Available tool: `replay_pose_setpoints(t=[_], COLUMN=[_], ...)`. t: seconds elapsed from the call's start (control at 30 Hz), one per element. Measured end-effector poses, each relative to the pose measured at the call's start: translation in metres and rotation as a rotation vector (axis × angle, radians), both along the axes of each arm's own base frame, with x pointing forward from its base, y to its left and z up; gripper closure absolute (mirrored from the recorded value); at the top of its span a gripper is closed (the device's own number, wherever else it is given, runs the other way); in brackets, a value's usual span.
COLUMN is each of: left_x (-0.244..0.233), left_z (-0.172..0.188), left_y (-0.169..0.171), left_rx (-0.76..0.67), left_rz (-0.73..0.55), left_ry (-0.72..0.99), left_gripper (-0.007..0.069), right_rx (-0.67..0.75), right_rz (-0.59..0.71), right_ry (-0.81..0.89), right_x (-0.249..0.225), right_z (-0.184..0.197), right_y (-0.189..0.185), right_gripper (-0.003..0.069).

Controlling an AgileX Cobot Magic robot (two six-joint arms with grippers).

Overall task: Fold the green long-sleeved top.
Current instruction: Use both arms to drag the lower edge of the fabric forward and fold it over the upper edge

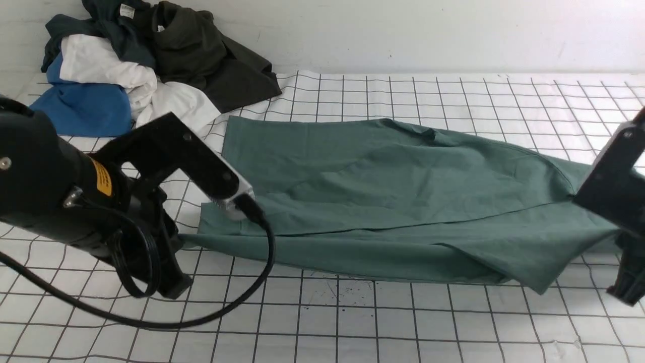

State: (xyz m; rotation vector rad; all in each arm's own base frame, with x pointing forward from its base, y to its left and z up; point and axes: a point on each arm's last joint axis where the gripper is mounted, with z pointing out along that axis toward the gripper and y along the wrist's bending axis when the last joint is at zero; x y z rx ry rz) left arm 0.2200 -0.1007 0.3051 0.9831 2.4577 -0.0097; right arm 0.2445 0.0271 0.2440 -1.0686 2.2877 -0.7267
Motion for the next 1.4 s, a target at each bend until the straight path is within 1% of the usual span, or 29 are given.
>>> replay_pose_setpoints(t=[0.1,0.23,0.33,0.37,0.43,0.47,0.53,0.57,0.63,0.7,0.73,0.77,0.8,0.83,0.87,0.9,0.93,0.97,1.03,1.07,1.1,1.17,1.2,1.23,1.27,1.3,1.33,1.37,1.4], left_x=[0.033,0.088,0.144,0.166,0.188,0.218,0.240,0.260,0.280,0.308,0.310,0.318,0.324,0.327,0.327,0.329,0.328,0.328,0.327,0.324,0.323,0.313,0.307,0.307,0.300,0.300,0.296,0.296,0.293], left_z=[0.013,0.017,0.005,-0.007,-0.019,-0.030,-0.048,-0.056,-0.076,-0.095,-0.093,-0.103,-0.102,-0.102,-0.104,-0.096,-0.092,-0.083,-0.069,-0.061,-0.059,-0.049,-0.047,-0.047,-0.050,-0.050,-0.056,-0.057,-0.064], left_y=[0.003,0.007,0.004,0.003,0.001,-0.002,-0.003,-0.005,-0.006,-0.006,-0.006,-0.006,-0.005,-0.004,-0.004,-0.001,-0.001,0.000,0.002,0.002,0.001,-0.004,-0.009,-0.010,-0.020,-0.021,-0.034,-0.037,-0.047], left_rx=[-0.055,-0.092,-0.117,-0.121,-0.127,-0.142,-0.146,-0.163,-0.180,-0.203,-0.208,-0.207,-0.208,-0.204,-0.203,-0.197,-0.196,-0.200,-0.207,-0.213,-0.220,-0.241,-0.241,-0.241,-0.243,-0.238,-0.245,-0.245,-0.249], left_rz=[0.127,0.223,0.265,0.280,0.292,0.304,0.319,0.337,0.372,0.418,0.423,0.433,0.440,0.445,0.446,0.451,0.452,0.453,0.454,0.458,0.458,0.444,0.414,0.409,0.347,0.339,0.266,0.257,0.213], left_ry=[-0.018,-0.053,-0.082,-0.082,-0.088,-0.121,-0.121,-0.141,-0.134,-0.143,-0.150,-0.137,-0.134,-0.125,-0.122,-0.122,-0.122,-0.137,-0.150,-0.138,-0.138,-0.062,-0.014,-0.005,0.055,0.057,0.092,0.096,0.120], left_gripper=[0.0612,0.0612,0.0612,0.0612,0.0612,0.0612,0.0612,0.0612,0.0612,0.0599,0.0593,0.0571,0.0532,0.0503,0.0496,0.0421,0.0395,0.0344,0.0283,0.0256,0.0252,0.0241,0.0247,0.0249,0.0277,0.0281,0.0326,0.0338,0.0384], right_rx=[0.046,0.103,0.130,0.137,0.145,0.168,0.191,0.213,0.237,0.283,0.284,0.318,0.339,0.358,0.366,0.379,0.388,0.414,0.440,0.474,0.492,0.578,0.632,0.640,0.688,0.696,0.712,0.711,0.707], right_rz=[0.055,0.077,0.091,0.094,0.087,0.060,0.027,-0.021,-0.085,-0.196,-0.212,-0.271,-0.331,-0.368,-0.371,-0.411,-0.419,-0.421,-0.381,-0.332,-0.335,-0.208,-0.159,-0.152,-0.100,-0.091,-0.063,-0.064,-0.058], right_ry=[-0.127,-0.206,-0.221,-0.229,-0.223,-0.204,-0.209,-0.191,-0.179,-0.170,-0.162,-0.161,-0.149,-0.143,-0.147,-0.123,-0.108,-0.086,-0.023,0.032,0.035,0.185,0.255,0.265,0.316,0.320,0.299,0.298,0.240], right_x=[0.020,0.063,0.109,0.127,0.146,0.172,0.191,0.207,0.223,0.240,0.241,0.245,0.246,0.247,0.248,0.246,0.244,0.242,0.236,0.232,0.232,0.223,0.222,0.222,0.225,0.227,0.235,0.237,0.246], right_z=[0.017,0.017,0.004,0.000,-0.008,-0.027,-0.034,-0.050,-0.063,-0.071,-0.073,-0.070,-0.065,-0.059,-0.057,-0.043,-0.035,-0.025,-0.012,-0.006,-0.005,-0.010,-0.020,-0.022,-0.041,-0.046,-0.064,-0.070,-0.086], right_y=[-0.001,-0.010,-0.015,-0.014,-0.014,-0.013,-0.012,-0.012,-0.014,-0.016,-0.016,-0.017,-0.019,-0.018,-0.018,-0.015,-0.012,-0.005,0.011,0.024,0.025,0.052,0.064,0.066,0.076,0.077,0.080,0.080,0.080], right_gripper=[0.0652,0.0652,0.0652,0.0652,0.0652,0.0651,0.0646,0.0636,0.0610,0.0551,0.0540,0.0505,0.0464,0.0440,0.0435,0.0411,0.0405,0.0405,0.0427,0.0459,0.0459,0.0564,0.0613,0.0619,0.0651,0.0656,0.0666,0.0667,0.0670])
